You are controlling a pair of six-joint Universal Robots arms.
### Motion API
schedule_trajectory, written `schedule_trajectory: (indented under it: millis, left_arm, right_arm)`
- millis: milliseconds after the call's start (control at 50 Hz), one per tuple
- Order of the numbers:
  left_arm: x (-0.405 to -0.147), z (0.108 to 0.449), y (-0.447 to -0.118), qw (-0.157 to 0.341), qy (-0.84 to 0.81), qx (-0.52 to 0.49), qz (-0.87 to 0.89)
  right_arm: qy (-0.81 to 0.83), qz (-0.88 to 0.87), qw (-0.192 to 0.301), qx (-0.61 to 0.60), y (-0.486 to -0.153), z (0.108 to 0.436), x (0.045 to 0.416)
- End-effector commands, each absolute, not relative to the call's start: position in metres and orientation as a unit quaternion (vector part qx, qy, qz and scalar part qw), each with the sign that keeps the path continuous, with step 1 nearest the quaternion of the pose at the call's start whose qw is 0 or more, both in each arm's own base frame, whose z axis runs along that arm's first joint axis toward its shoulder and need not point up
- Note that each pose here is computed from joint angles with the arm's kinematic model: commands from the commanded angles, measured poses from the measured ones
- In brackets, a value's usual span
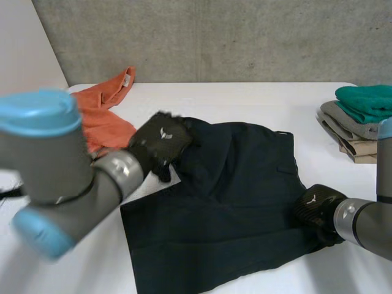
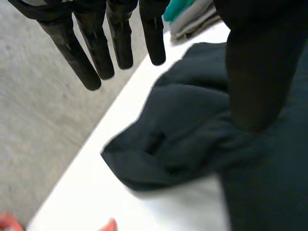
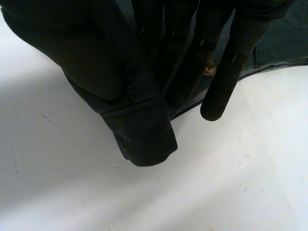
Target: Fold the laundry.
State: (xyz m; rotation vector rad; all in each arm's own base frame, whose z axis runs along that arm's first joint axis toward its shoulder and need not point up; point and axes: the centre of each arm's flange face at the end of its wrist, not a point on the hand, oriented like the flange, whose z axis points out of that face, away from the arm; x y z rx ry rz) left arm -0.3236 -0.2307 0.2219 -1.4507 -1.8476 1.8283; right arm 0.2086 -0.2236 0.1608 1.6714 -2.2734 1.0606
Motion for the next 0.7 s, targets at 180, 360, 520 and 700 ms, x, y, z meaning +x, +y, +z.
schedule_trajectory:
  millis: [180,360,520,700]
  left_arm:
    - [-0.361,0.135,-0.339,0.052,-0.559,-0.562,0.608]
    - [-0.346,0.110,-0.359,0.006,-0.589,-0.561,0.582]
    - [-0.306,0.135,-0.395,-0.113,-0.650,-0.437,0.612]
    - [-0.291,0.139,-0.379,-0.045,-0.718,-0.376,0.584]
  right_arm:
    - [-0.751,0.363,0.058,0.548,-0.218,0.147,0.212]
    - [-0.754,0.368,0.065,0.540,-0.224,0.145,0.208]
    - [-0.752,0.374,0.066,0.538,-0.226,0.146,0.209]
    - [-0.749,0.372,0.066,0.544,-0.223,0.146,0.211]
